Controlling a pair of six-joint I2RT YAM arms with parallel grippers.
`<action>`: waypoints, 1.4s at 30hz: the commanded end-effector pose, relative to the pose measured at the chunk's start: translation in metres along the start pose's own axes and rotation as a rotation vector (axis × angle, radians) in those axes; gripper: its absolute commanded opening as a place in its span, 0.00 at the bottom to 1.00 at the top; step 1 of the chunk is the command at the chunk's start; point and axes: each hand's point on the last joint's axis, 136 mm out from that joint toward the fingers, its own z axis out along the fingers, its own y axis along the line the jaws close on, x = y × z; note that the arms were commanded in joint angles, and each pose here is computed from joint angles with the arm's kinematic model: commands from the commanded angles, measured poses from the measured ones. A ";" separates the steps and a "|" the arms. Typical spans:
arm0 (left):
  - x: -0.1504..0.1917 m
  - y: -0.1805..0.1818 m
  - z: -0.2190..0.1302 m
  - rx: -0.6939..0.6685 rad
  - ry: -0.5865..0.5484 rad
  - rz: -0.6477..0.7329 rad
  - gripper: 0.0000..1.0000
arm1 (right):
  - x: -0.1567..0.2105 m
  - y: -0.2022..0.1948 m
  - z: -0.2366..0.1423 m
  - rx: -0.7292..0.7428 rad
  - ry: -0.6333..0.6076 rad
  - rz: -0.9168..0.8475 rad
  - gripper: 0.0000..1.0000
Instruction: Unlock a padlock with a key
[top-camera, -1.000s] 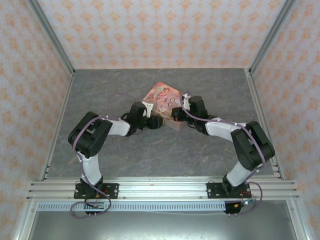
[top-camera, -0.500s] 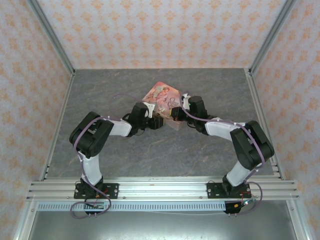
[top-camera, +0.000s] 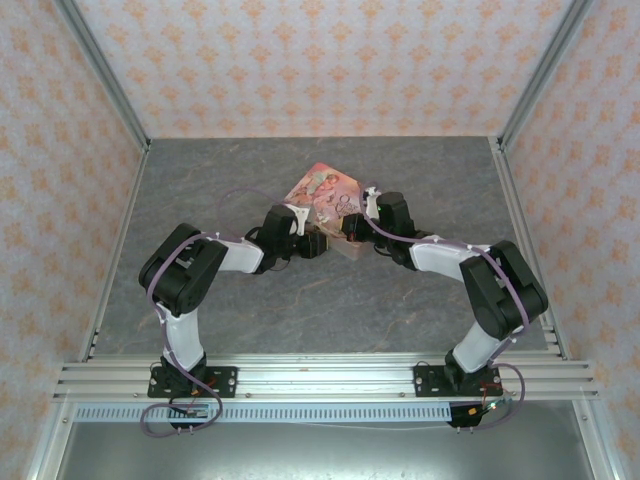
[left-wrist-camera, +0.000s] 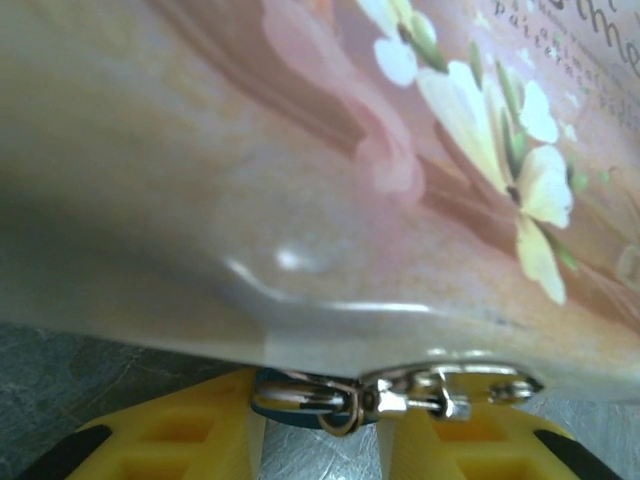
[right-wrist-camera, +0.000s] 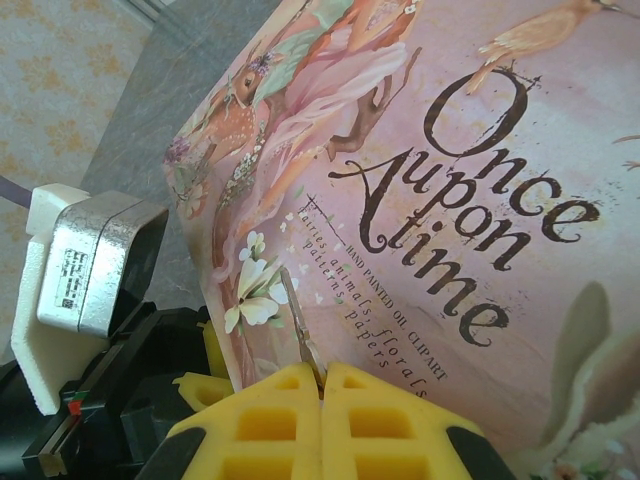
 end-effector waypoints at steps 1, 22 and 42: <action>-0.025 -0.009 -0.005 0.008 -0.099 -0.006 0.31 | 0.050 -0.033 0.005 0.105 0.141 0.067 0.00; -0.018 -0.044 -0.039 0.085 0.027 -0.369 0.19 | 0.056 0.022 -0.081 -0.043 -0.062 -0.267 0.00; -0.018 -0.069 -0.065 0.122 0.107 -0.565 0.20 | 0.085 0.040 -0.031 -0.083 0.044 -0.403 0.00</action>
